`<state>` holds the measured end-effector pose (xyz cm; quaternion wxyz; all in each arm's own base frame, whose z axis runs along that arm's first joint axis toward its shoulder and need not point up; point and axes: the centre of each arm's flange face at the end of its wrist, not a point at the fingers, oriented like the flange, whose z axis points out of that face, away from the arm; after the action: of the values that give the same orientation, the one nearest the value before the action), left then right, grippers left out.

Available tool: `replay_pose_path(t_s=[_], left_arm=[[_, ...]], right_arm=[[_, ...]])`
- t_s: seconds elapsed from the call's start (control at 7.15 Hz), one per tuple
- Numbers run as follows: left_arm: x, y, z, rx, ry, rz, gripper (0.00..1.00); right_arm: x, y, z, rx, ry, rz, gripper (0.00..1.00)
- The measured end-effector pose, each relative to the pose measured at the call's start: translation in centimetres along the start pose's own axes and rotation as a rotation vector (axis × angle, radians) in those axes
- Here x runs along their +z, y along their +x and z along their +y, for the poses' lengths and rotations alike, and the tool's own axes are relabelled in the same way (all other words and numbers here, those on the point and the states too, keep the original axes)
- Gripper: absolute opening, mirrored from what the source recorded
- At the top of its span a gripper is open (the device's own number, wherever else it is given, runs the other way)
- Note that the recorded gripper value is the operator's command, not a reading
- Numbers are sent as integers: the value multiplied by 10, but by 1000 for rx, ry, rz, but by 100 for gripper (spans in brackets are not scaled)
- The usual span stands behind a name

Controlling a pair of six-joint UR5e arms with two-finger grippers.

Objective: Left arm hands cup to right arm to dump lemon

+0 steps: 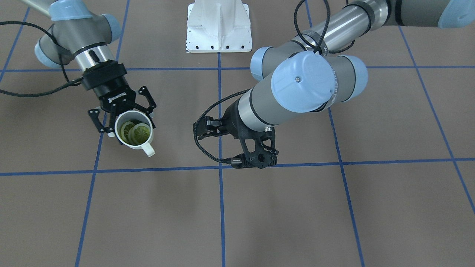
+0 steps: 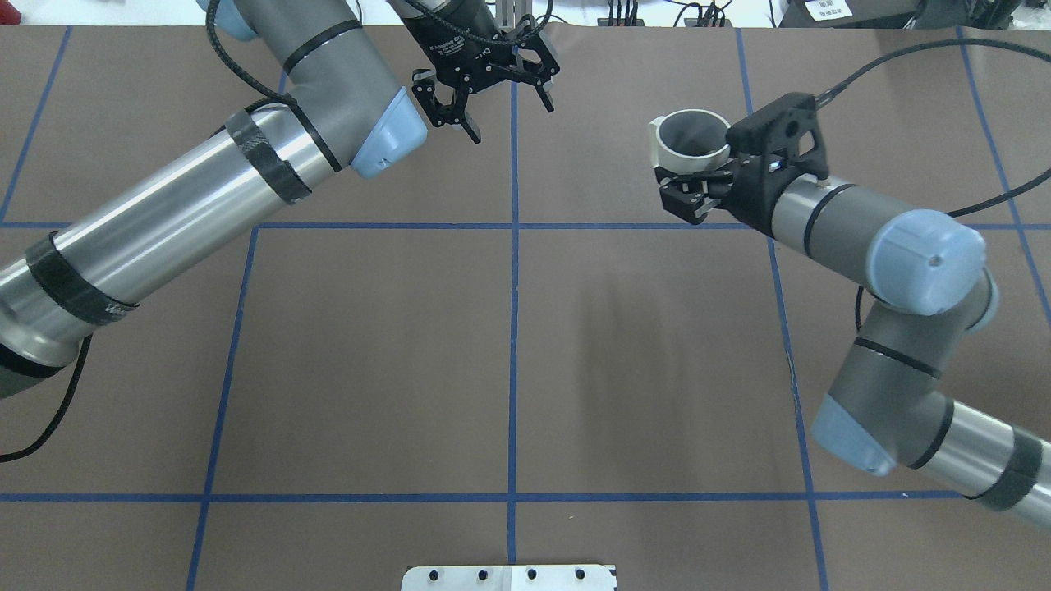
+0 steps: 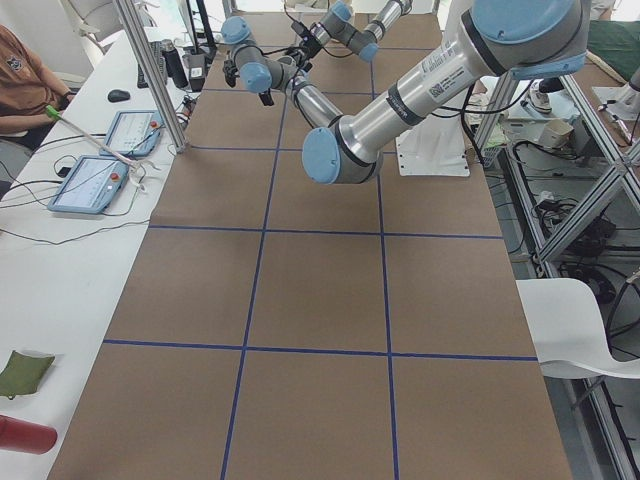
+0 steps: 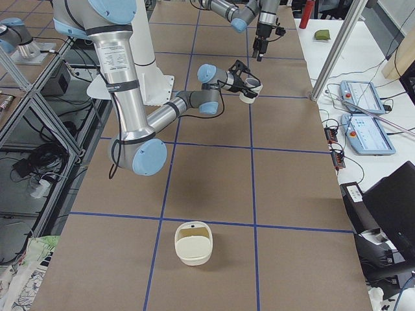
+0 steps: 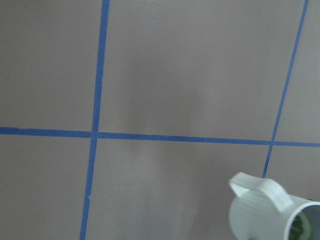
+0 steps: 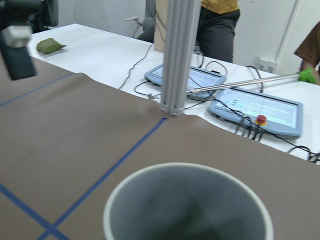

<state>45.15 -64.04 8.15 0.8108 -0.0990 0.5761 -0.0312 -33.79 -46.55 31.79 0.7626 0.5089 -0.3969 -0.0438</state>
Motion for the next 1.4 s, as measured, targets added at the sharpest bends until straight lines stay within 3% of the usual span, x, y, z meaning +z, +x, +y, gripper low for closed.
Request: replay_pose_path(t_s=[0.28,0.56,1.12,1.4], left_arm=[[-3,-13,-8,-16,11,-8,100],[-5,-16,-10,-20,16,-8,100],[-4,-17,-10,-18,22,-11,100],[-3,-17,-10,-17,30,-13,100]], right_arm=[[-58,72,20,148,-3,73,18],[-123,145,56,245,21,101,18],[-237,266,120,351,-5,54,17],[-275,307,168,503,-3,-11,16]])
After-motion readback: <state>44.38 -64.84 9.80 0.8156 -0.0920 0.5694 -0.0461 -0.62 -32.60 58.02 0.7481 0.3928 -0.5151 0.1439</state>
